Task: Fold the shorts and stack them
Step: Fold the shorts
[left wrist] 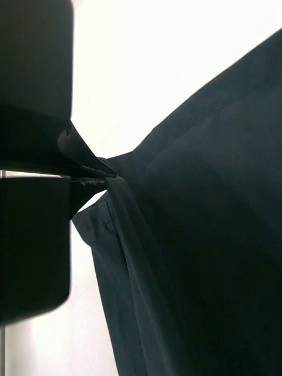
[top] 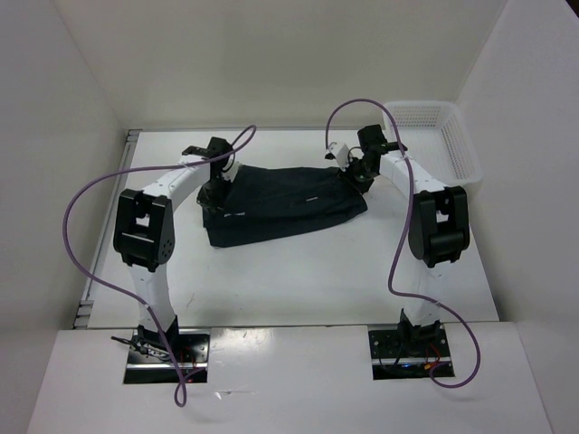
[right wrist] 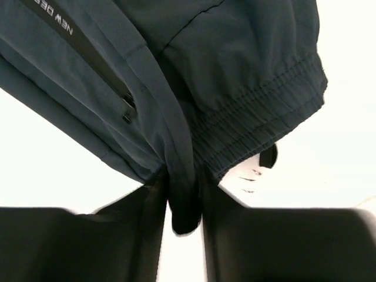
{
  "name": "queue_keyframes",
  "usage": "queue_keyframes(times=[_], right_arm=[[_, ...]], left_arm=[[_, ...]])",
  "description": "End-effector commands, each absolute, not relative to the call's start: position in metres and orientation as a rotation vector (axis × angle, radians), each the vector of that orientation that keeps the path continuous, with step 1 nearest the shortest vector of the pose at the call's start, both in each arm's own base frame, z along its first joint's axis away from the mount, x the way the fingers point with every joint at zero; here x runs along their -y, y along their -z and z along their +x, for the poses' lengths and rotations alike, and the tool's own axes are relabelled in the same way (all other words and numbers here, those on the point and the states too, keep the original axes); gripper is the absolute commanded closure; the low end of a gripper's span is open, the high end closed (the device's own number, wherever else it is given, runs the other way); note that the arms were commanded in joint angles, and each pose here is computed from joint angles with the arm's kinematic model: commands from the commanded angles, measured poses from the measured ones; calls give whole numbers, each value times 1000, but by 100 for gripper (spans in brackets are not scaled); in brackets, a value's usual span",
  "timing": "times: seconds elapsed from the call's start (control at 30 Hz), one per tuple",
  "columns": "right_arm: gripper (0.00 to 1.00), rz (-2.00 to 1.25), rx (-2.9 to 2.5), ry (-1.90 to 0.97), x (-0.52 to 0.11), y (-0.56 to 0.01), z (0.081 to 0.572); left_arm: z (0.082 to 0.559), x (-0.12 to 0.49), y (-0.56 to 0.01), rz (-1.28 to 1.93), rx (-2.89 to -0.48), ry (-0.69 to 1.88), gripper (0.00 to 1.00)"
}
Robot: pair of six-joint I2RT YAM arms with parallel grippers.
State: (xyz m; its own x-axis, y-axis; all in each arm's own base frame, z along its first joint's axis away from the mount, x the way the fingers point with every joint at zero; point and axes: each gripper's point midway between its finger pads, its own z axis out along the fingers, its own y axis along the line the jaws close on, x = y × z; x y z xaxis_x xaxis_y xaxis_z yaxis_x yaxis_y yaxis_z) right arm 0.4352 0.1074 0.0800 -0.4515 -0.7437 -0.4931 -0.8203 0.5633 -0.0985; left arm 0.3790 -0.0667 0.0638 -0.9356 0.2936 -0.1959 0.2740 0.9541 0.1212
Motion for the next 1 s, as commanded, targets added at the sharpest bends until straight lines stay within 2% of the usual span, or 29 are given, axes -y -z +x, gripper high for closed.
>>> queue_keyframes(times=[0.0,0.1,0.33,0.4,0.43,0.47,0.57,0.63,0.73,0.77,0.8,0.83,0.9,0.97], right_arm=[[65,-1227,-2250,-154,-106,-103,449],[59,-1231,-2254,-171,-107,-102,446],[64,-1258,-2255,-259,-116,-103,435],[75,-1273,-2251,-273,-117,-102,433],[93,-1262,-2249,-272,-118,-100,437],[99,-1244,-2247,-271,-119,-101,439],[99,-1150,-2200,-268,-127,-120,464],[99,-1016,-2160,-225,-130,-146,494],[99,-807,-1945,-109,-133,-225,557],[99,-716,-1936,-73,-128,-234,574],[99,-657,-1870,-43,-122,-259,590],[99,-626,-1784,-36,-124,-297,600],[99,-630,-1727,-49,-129,-316,606],[100,-705,-1735,-59,-133,-308,599]], left_arm=[[371,63,-59,445,-2928,-178,100],[371,63,-59,445,-2928,-178,100],[368,63,-57,448,-2938,-166,100],[368,63,-57,448,-2938,-166,100],[367,63,-54,451,-2946,-168,100],[367,63,-54,451,-2947,-168,100],[386,61,-58,432,-2892,-217,100],[420,56,-83,384,-2775,-303,100],[480,26,-129,220,-2581,-423,100],[517,23,-171,145,-2436,-418,100],[533,16,-198,97,-2357,-422,100],[547,6,-217,54,-2303,-419,100],[562,12,-269,30,-2178,-363,100],[553,29,-261,74,-2208,-352,100]])
